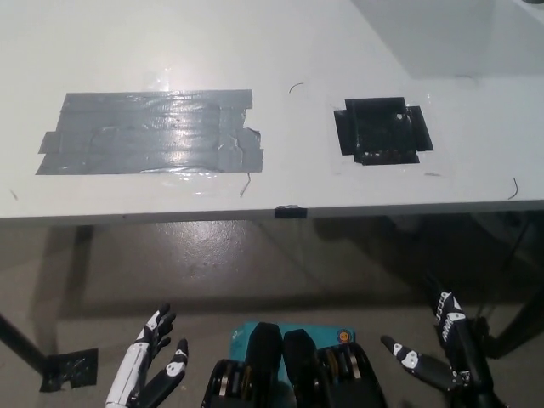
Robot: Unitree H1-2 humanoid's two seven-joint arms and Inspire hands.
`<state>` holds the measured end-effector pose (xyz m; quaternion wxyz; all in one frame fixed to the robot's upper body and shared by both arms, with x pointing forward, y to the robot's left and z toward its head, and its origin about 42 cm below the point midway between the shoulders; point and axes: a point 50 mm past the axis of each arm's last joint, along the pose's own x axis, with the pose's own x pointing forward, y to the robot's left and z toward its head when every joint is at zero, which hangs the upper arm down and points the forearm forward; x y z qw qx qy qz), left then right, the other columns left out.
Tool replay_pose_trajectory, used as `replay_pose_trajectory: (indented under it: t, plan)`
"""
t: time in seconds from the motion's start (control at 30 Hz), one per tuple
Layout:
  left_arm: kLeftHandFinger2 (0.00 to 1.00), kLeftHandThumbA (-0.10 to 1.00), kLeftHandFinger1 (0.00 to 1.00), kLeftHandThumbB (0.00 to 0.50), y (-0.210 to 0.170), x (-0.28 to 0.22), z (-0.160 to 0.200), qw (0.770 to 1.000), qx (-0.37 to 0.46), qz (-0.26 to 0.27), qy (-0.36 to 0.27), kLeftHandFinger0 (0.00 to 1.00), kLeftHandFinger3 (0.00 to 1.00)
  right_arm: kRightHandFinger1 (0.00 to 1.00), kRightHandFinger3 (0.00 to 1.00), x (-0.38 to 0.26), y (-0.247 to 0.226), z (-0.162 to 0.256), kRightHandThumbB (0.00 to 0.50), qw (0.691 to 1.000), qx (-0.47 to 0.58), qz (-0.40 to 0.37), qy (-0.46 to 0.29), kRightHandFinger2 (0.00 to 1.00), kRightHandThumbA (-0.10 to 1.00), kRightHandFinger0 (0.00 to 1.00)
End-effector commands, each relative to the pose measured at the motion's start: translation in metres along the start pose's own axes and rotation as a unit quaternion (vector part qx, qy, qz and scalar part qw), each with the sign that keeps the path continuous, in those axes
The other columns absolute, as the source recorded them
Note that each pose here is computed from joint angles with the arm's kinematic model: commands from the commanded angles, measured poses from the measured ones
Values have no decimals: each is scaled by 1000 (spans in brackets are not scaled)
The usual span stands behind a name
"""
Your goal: A white bottle is kept in the middle of the desk infront of the robot and the robot picks it up with its right hand and passes it to a person
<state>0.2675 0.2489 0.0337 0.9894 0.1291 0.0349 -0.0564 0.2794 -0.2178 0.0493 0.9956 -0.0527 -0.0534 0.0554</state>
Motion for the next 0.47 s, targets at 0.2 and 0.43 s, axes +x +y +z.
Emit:
replay_pose_trajectory:
  t: [0.2,0.43]
  plan:
    - [1000,480,1000,87,2,4,9,999,13,3,-30,1000,1000,1000,1000,8,3,8,234,999,7,-5,-48,1000,842,1000]
    - [1000,456,1000,75,2,4,9,999,11,2,-31,1000,1000,1000,1000,9,3,8,244,999,8,-5,-45,1000,862,1000]
